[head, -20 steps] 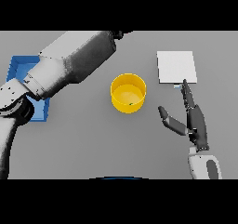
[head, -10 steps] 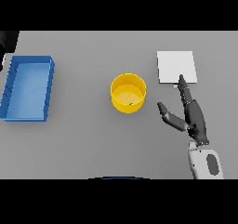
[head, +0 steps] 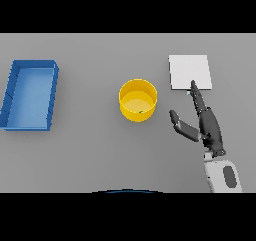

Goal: Pick up the red beaker and tilt it to pour out 1 green nut into yellow bowl. Pick up the yellow bowl and place it on the metallic measuring scale.

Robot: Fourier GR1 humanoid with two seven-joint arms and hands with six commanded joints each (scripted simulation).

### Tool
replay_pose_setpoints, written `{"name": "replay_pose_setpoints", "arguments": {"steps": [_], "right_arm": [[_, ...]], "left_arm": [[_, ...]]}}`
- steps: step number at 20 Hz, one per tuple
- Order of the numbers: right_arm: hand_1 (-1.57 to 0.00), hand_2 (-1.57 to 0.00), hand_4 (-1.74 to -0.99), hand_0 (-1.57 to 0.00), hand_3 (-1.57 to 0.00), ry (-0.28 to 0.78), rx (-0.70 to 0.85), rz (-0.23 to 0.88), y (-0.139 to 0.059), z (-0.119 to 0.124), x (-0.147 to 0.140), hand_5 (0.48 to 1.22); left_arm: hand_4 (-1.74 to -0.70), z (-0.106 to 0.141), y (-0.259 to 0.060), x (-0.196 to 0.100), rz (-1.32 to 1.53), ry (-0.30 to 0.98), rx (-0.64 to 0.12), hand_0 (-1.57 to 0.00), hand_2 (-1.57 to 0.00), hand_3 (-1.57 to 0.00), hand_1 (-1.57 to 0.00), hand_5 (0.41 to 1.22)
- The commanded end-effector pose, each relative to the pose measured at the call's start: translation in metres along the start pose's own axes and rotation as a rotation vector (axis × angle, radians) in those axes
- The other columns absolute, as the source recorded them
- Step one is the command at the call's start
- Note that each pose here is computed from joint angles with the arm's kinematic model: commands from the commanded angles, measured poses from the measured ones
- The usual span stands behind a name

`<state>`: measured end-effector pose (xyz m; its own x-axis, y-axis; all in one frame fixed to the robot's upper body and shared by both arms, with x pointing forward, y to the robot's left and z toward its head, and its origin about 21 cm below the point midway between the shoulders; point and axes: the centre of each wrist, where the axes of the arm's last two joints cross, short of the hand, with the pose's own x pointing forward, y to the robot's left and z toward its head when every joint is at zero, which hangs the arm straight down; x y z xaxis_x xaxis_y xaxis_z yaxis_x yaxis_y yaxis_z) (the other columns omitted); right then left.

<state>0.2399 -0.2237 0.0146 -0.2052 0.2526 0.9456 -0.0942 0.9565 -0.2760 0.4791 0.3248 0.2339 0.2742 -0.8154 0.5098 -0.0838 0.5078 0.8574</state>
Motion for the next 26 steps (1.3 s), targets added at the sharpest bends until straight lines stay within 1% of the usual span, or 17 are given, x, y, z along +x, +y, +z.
{"name": "replay_pose_setpoints", "arguments": {"steps": [1,2,4,6,9,11,14,15,16,17,18,19,20,21,22,23,26], "right_arm": [[0.00,0.00,-1.138,0.00,0.00,0.007,0.002,-0.002,-0.001,0.000,-0.002,0.648],[0.00,0.00,-1.133,0.00,0.00,-0.003,0.009,-0.009,0.001,0.001,0.000,0.655],[0.00,0.00,-1.127,0.00,0.00,0.004,0.005,-0.017,0.002,-0.001,0.001,0.664],[0.00,0.00,-1.141,0.00,0.00,-0.011,0.001,-0.005,0.000,0.002,-0.003,0.673],[0.00,0.00,-1.166,0.00,0.00,-0.011,0.005,0.001,0.002,0.004,-0.003,0.676],[0.00,0.00,-1.174,0.00,0.00,-0.013,-0.002,-0.001,-0.002,0.005,-0.003,0.676],[0.00,0.00,-1.161,0.00,0.00,-0.013,0.001,-0.006,-0.003,0.004,-0.003,0.671],[0.00,0.00,-1.157,0.00,0.00,-0.009,0.003,-0.001,-0.003,0.008,-0.005,0.671],[0.00,0.00,-1.155,0.00,0.00,0.009,0.004,-0.012,0.000,0.004,-0.004,0.669],[0.00,0.00,-1.155,0.00,0.00,-0.002,0.006,-0.018,0.000,0.004,-0.003,0.670],[0.00,0.00,-1.153,0.00,0.00,0.003,0.004,-0.013,-0.002,0.005,-0.005,0.670],[0.00,0.00,-1.151,0.00,0.00,-0.001,0.001,-0.011,0.000,0.004,-0.004,0.670],[0.00,0.00,-1.149,0.00,0.00,-0.005,-0.001,-0.005,-0.003,0.004,-0.005,0.670],[0.00,0.00,-1.150,0.00,0.00,-0.008,-0.006,-0.004,-0.004,0.005,-0.006,0.671],[0.00,0.00,-1.153,0.00,0.00,-0.011,-0.001,-0.012,0.001,0.005,-0.005,0.670],[0.00,0.00,-1.155,0.00,0.00,-0.001,-0.002,-0.013,-0.001,0.004,-0.007,0.670],[0.00,0.00,-1.156,0.00,0.00,-0.004,-0.004,0.010,-0.001,0.005,-0.006,0.665]], "left_arm": [[-1.74,0.000,-0.003,-0.008,0.051,0.053,0.016,-1.57,-1.57,-1.57,-1.57,1.221],[-1.74,0.000,-0.011,-0.022,0.087,0.103,0.007,-1.57,-1.57,-1.57,-1.57,1.221],[-1.74,0.002,-0.029,-0.048,0.156,0.137,0.000,-1.57,-1.57,-1.57,-1.57,1.221],[-1.74,0.007,-0.057,-0.072,0.201,0.164,-0.010,-1.57,-1.57,-1.57,-1.57,1.221],[-1.74,0.019,-0.083,-0.101,0.265,0.196,-0.011,-1.57,-1.57,-1.57,-1.57,1.221],[-1.74,0.030,-0.096,-0.108,0.288,0.198,-0.026,-1.57,-1.57,-1.57,-1.57,1.151],[-1.74,0.051,-0.109,-0.116,0.312,0.233,-0.030,-1.57,-1.57,-1.57,-1.57,0.984],[-1.74,0.057,-0.109,-0.115,0.321,0.239,-0.028,-1.57,-1.57,-1.57,-1.57,0.925],[-1.66,0.063,-0.109,-0.111,0.328,0.265,-0.037,-1.57,-1.57,-1.57,-1.57,0.868],[-1.52,0.070,-0.106,-0.111,0.325,0.261,-0.051,-1.57,-1.53,-1.53,-1.57,0.818],[-1.37,0.076,-0.102,-0.110,0.308,0.210,-0.093,-1.47,-1.28,-1.32,-1.34,0.774],[-1.23,0.081,-0.098,-0.108,0.319,0.177,-0.137,-1.17,-1.02,-1.05,-1.07,0.737],[-1.13,0.085,-0.093,-0.110,0.337,0.169,-0.182,-0.94,-0.82,-0.84,-0.86,0.705],[-1.05,0.087,-0.092,-0.110,0.363,0.162,-0.226,-0.75,-0.65,-0.67,-0.69,0.683],[-0.98,0.089,-0.090,-0.113,0.326,0.173,-0.242,-0.60,-0.52,-0.54,-0.55,0.664],[-0.92,0.089,-0.088,-0.111,0.284,0.181,-0.262,-0.48,-0.42,-0.43,-0.44,0.651],[-0.83,0.087,-0.089,-0.111,0.206,0.212,-0.279,-0.25,-0.21,-0.22,-0.22,0.627]]}}
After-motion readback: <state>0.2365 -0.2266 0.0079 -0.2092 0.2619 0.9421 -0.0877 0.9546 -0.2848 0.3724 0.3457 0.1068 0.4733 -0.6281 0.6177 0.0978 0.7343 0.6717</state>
